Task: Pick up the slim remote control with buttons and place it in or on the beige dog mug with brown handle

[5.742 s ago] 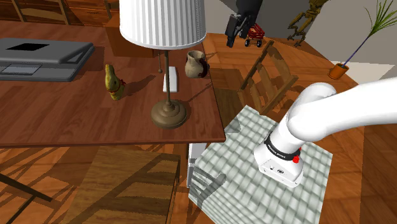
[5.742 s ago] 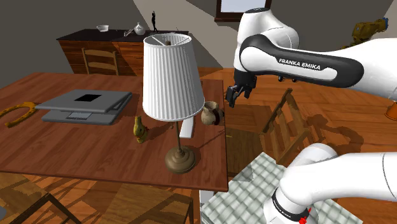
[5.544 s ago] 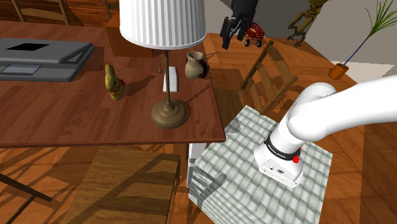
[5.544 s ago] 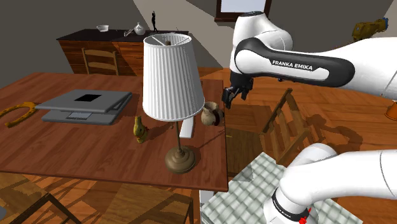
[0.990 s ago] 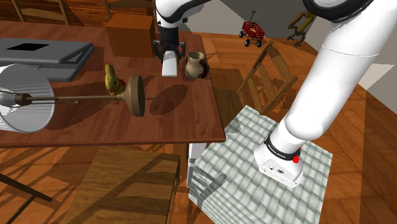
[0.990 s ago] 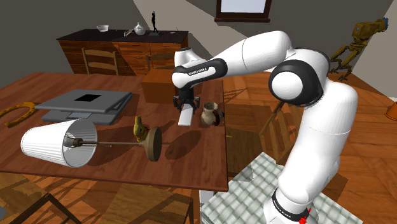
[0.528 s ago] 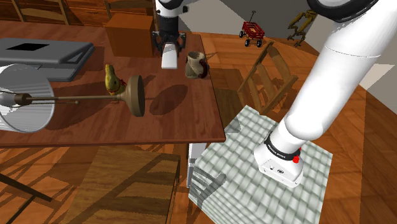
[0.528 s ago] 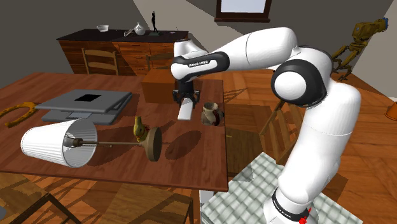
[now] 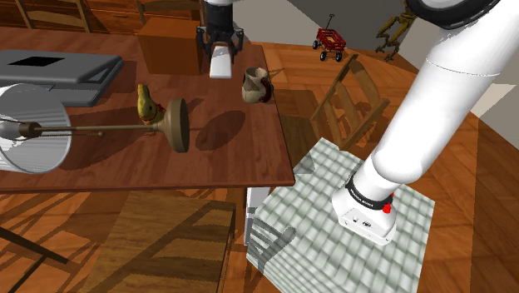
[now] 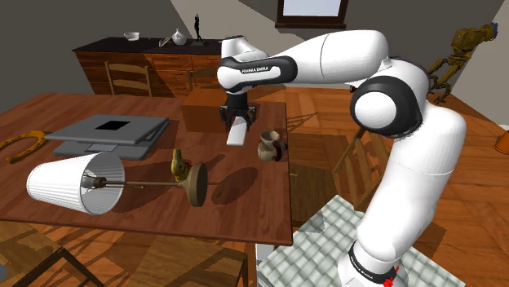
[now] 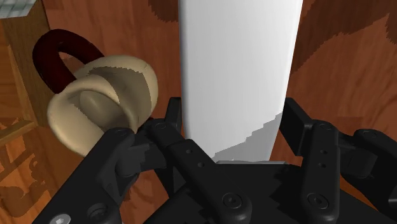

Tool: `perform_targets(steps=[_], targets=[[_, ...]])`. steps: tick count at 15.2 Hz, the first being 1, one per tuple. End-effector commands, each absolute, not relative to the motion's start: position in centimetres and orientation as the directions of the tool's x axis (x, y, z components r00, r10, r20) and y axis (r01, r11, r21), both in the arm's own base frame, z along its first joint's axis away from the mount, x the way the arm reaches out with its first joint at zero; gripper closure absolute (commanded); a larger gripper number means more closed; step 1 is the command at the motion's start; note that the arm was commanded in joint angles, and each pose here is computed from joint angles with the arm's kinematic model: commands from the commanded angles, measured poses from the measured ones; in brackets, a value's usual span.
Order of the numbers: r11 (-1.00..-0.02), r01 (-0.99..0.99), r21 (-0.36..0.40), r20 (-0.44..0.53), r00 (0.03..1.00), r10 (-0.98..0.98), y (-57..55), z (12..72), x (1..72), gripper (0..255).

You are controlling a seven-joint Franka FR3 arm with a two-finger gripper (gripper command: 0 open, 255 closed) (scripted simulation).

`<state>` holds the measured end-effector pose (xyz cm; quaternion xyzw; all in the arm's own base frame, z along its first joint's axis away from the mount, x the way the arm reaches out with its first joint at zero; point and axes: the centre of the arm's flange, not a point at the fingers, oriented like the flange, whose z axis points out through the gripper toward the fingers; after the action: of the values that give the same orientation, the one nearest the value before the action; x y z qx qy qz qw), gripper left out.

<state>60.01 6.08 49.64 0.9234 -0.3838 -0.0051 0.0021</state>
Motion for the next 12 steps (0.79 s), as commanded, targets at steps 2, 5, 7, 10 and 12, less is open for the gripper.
perform_targets(steps=[2, 5, 7, 10, 12], targets=[[-0.705, -0.709, 0.008, -0.008, 0.705, -0.709, 6.0, 51.2, 59.9, 255], [-0.705, -0.709, 0.008, -0.008, 0.705, -0.709, 4.8, 51.9, 59.3, 255], [-0.705, -0.709, 0.008, -0.008, 0.705, -0.709, 2.5, 51.9, 57.9, 255], [-0.705, -0.709, 0.008, -0.008, 0.705, -0.709, -0.9, 52.0, 56.0, 255], [-0.705, -0.709, 0.008, -0.008, 0.705, -0.709, -3.2, 52.0, 54.7, 255]])
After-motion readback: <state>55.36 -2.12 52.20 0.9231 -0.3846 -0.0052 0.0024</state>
